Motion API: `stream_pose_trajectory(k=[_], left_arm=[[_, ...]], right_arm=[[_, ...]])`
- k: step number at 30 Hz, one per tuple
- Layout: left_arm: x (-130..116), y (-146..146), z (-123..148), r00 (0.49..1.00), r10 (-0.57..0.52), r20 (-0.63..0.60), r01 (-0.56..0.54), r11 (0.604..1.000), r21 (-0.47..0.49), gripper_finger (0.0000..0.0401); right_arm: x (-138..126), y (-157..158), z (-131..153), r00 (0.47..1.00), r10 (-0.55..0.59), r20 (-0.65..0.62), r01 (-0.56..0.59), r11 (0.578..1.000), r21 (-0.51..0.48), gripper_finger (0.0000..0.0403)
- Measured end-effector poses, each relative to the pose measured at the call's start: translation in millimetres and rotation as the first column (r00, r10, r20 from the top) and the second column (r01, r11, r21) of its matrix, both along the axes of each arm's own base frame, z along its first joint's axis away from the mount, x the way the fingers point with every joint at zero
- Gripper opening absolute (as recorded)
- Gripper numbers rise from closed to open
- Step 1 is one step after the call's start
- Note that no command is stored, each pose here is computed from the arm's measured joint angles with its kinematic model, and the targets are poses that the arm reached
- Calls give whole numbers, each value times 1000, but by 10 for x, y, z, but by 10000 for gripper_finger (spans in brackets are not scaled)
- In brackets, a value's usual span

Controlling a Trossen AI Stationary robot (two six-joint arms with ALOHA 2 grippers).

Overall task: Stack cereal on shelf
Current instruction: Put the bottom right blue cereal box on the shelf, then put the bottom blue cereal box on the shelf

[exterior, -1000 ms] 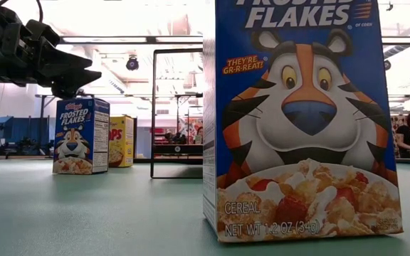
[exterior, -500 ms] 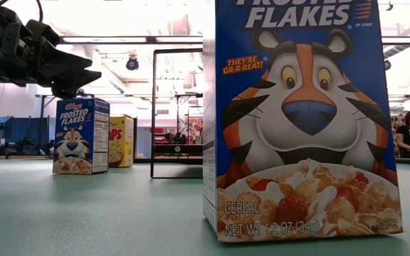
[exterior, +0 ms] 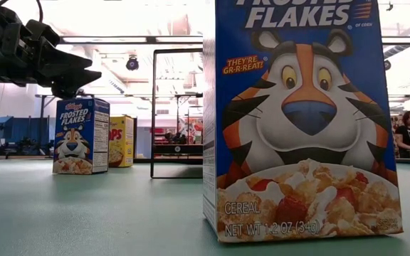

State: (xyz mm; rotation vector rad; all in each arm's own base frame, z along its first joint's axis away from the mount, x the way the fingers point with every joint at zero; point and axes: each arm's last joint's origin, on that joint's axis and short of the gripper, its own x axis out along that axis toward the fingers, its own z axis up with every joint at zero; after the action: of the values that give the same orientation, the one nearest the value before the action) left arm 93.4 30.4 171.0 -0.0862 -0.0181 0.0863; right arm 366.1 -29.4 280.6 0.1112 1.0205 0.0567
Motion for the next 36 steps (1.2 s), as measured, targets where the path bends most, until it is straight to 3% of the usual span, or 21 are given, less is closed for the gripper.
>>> stream_pose_trajectory(k=[11, 21, 27, 36], left_arm=[[0, 0, 0, 1000, 0, 0, 0, 1000, 0, 204], [0, 0, 0, 1000, 0, 0, 0, 1000, 0, 204], [0, 0, 0, 1000, -1, 0, 1, 1000, 0, 204], [0, 0, 0, 1000, 0, 0, 0, 1000, 0, 204]], right_arm=[[-155, 25, 261, 998, -24, 66, 25, 1000, -15, 354], [-501, 101, 487, 967, -255, -1, 254, 963, -85, 354], [-727, 106, 421, 850, -491, -192, 477, 871, -115, 354], [-979, 151, 414, 642, -689, -338, 699, 706, -112, 354]])
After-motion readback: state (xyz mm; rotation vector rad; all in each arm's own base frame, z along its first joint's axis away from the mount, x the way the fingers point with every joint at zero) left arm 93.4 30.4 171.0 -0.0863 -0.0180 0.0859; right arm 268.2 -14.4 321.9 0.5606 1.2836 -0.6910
